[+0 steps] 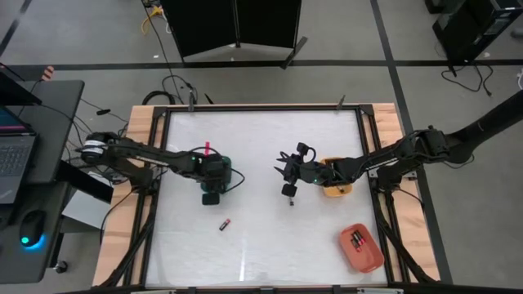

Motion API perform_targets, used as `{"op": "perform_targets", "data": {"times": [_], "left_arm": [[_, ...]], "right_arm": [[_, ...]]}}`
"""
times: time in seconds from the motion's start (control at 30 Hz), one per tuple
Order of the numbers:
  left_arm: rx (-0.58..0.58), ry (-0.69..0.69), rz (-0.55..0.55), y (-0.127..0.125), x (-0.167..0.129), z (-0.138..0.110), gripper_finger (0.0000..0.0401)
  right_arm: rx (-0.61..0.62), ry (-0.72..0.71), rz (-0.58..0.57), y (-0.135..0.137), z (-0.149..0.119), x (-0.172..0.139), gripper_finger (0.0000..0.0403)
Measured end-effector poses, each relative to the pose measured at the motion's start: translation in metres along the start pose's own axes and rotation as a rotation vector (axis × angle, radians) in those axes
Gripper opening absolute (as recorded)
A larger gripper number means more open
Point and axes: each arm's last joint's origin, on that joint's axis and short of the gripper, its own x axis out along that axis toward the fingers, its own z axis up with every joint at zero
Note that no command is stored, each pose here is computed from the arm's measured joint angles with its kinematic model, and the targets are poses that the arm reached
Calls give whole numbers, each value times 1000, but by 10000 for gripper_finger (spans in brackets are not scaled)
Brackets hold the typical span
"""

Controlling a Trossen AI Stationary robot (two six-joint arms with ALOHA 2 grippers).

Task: Sort batteries
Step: Put the black and copper battery into the green bin, then put the black and red battery into the orange bin

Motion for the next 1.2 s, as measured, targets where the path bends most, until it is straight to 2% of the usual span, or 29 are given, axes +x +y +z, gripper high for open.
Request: {"op": "perform_targets", "data": {"times": [0.2, 0.37, 0.6, 0.8, 1.07, 1.2], "left_arm": [[-12, 70, 7, 4, 19, 0, 58], [-19, 61, 8, 7, 21, 1, 61], [-21, 23, 19, 8, 14, 12, 98], [28, -25, 57, 6, 4, 25, 121], [35, -9, 52, 3, 3, 24, 128], [49, -98, 60, -3, -11, 26, 128]], "right_arm": [[11, 0, 0, 0, 0, 0, 135], [22, 7, 1, 0, -1, 0, 136], [52, 8, 24, 1, -1, 0, 136], [103, 20, 23, 1, -2, 0, 137], [157, 73, 19, 1, -8, 0, 142], [188, 91, 27, 4, -10, -3, 144]]}}
